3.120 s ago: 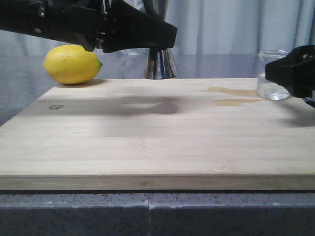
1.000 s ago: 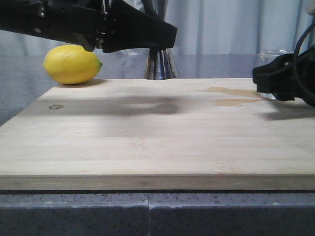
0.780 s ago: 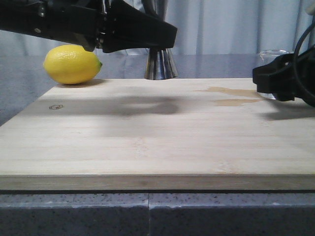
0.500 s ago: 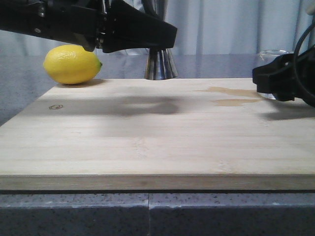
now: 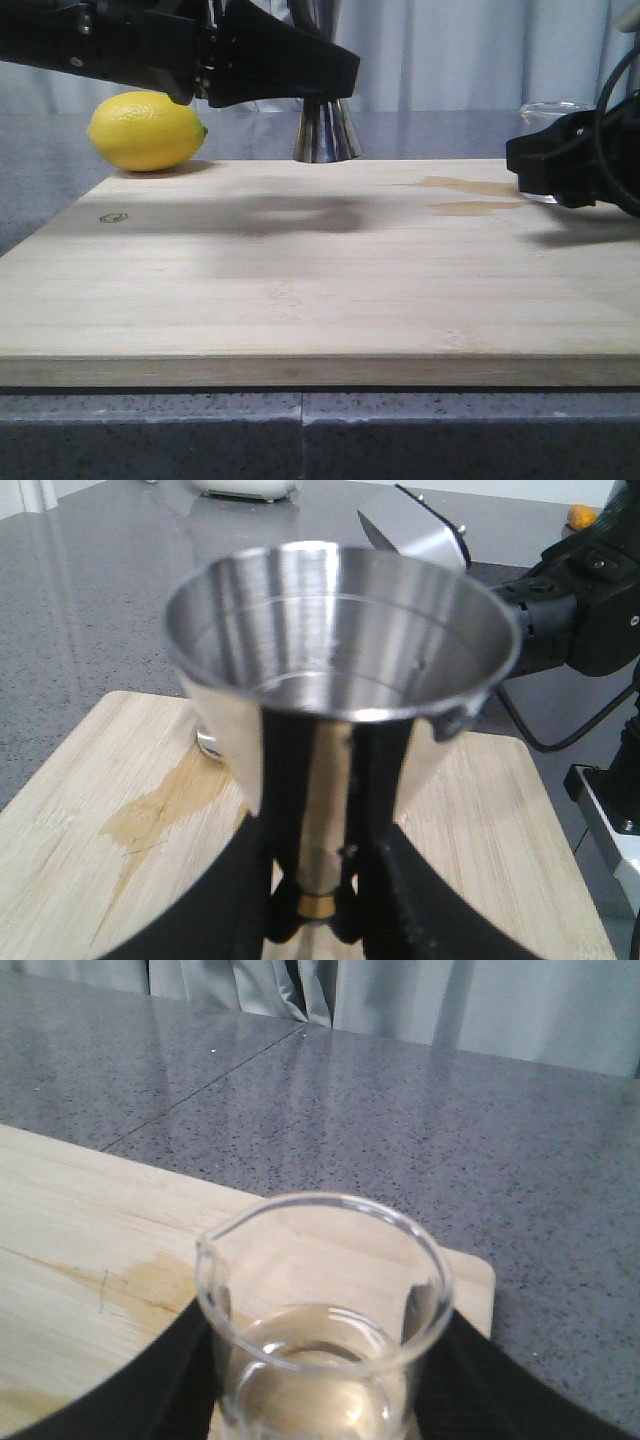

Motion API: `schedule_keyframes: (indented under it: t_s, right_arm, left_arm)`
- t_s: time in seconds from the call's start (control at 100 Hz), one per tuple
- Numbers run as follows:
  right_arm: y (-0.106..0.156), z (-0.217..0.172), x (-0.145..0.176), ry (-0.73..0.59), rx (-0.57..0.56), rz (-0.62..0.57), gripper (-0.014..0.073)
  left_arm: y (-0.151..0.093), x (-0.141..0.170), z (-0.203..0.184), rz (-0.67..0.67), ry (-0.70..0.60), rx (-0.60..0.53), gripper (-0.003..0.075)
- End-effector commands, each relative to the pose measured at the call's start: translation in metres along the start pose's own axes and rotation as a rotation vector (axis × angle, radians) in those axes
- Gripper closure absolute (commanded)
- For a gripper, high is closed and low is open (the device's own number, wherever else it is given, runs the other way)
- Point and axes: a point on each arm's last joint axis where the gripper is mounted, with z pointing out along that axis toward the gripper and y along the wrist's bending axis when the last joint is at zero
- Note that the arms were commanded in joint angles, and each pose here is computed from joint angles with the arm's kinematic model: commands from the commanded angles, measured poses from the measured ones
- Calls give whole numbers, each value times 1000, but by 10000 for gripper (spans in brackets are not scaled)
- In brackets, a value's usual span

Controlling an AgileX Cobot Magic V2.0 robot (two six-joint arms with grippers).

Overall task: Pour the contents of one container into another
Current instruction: 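Lift the beaker with the right gripper and carry it toward the jigger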

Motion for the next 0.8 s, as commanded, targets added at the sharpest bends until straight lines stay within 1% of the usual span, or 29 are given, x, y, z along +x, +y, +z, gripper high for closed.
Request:
schedule_keyframes:
  t_s: [0.0,0.45,0.67,0.79]
  right_arm:
    - [-1,1,-20,-136,1,-18,432]
    - [0,-2,-27,-183,-11,-30,431]
    - [1,-3,-44,-228,-36,-59,430]
    - [1,0,-59,-197,-54,-89,430]
  left_arm:
    - [-12,-33,-4,46,-139,65,734]
    - [-13,-32,-4,50,-129,70,734]
    - [-13,-32,-4,51,-127,71,734]
    - [-13,-32,-4,52,-126,72,734]
